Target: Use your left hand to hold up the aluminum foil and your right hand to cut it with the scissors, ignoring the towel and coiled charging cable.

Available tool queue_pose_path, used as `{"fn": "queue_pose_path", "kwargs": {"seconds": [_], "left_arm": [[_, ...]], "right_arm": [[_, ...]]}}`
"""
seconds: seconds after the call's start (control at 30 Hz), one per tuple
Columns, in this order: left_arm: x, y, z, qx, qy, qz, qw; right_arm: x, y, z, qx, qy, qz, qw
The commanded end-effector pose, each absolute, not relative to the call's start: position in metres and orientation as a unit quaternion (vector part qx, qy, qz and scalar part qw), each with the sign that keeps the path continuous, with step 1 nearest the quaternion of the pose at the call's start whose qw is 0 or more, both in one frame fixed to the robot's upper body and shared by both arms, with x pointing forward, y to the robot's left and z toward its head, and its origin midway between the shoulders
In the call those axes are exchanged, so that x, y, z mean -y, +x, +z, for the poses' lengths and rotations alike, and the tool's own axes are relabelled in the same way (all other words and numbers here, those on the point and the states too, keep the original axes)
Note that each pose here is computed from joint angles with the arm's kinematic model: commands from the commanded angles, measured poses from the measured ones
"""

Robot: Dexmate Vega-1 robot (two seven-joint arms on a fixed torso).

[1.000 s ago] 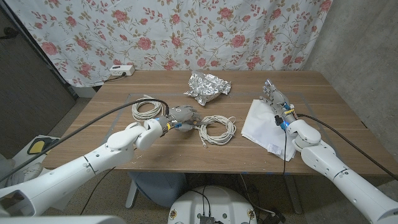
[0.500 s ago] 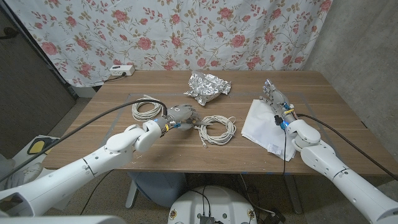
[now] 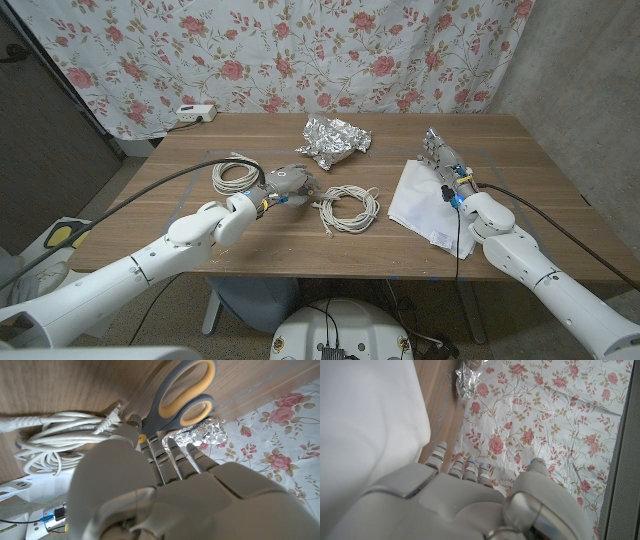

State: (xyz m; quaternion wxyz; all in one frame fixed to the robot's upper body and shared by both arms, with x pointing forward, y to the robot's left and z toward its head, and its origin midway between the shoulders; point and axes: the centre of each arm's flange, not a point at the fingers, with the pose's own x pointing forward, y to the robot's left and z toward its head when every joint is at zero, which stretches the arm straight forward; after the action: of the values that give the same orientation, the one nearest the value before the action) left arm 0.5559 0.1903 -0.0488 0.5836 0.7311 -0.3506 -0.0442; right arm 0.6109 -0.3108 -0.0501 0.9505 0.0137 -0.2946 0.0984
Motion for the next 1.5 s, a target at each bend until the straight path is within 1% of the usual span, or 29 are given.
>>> {"fn": "queue_pose_path", "kwargs": {"seconds": [0.03,1.5], "left_arm": [[-0.1959,0.5541,-0.0471,0.356,0.724,-0.037,0.590],[-0.2050,0.5536,-0.0426,0.364,0.668,-0.031,0.648]], "right_arm": [[0.3109,0.6113,-0.0473,0.297,0.017,0.099,0.950],[0.3147,0.6105,-0.0413,0.299,0.011,0.100,0.949]]}}
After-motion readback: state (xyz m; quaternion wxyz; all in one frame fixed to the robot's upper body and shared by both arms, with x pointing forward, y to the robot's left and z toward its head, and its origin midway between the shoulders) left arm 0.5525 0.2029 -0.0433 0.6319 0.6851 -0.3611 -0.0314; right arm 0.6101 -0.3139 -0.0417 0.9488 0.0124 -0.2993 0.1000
